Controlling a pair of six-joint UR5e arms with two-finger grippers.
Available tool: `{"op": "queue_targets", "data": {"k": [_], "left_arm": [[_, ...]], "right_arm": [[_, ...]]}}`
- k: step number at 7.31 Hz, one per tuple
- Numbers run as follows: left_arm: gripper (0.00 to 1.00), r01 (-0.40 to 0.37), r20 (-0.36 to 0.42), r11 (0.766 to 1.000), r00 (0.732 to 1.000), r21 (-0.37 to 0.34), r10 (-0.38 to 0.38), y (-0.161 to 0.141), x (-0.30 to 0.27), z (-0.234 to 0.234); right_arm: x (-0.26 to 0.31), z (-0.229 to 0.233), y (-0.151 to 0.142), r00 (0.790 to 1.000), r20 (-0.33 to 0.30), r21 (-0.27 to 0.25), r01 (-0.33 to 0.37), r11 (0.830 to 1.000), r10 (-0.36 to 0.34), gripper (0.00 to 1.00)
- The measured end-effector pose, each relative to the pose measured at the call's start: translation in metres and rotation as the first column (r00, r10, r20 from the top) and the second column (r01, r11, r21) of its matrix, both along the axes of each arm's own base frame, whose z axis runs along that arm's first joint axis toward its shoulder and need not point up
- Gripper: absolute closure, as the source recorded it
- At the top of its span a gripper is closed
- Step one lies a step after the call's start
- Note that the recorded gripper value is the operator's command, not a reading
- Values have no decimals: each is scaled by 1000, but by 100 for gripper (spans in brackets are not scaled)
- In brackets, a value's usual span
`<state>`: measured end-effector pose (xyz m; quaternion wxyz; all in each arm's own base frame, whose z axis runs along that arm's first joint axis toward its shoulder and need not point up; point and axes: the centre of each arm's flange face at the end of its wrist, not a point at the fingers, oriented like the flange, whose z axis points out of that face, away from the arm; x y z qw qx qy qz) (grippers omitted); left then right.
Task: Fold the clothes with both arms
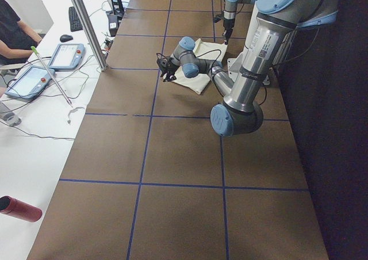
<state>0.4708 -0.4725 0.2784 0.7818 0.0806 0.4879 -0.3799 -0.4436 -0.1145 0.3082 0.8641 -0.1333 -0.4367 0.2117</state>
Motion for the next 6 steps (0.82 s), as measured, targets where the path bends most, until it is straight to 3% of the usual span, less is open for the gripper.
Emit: {"op": "queue_targets", "data": {"k": [1, 2, 3, 5, 6], "left_arm": [[58, -4, -7, 1000, 1000, 5, 4, 1, 1, -2], [57, -11, -11, 1000, 1000, 5, 11, 2, 1, -2], [57, -24, -15, 1000, 1000, 1, 24, 4, 2, -2], [57, -100, -56, 995, 994, -27, 99, 20, 6, -11], [52, -152, -84, 987, 985, -50, 148, 44, 5, -18]], "right_arm": [[-1, 2, 28, 998, -5, -2, 63, 998, -63, 100], [-1, 1, 44, 995, -4, -5, 97, 995, -97, 18], [1, 0, 50, 994, -3, -8, 109, 994, -109, 0], [6, 3, 43, 997, -33, -28, 74, 997, -75, 0], [18, -5, 24, 999, -31, -34, 26, 999, -27, 0]]}}
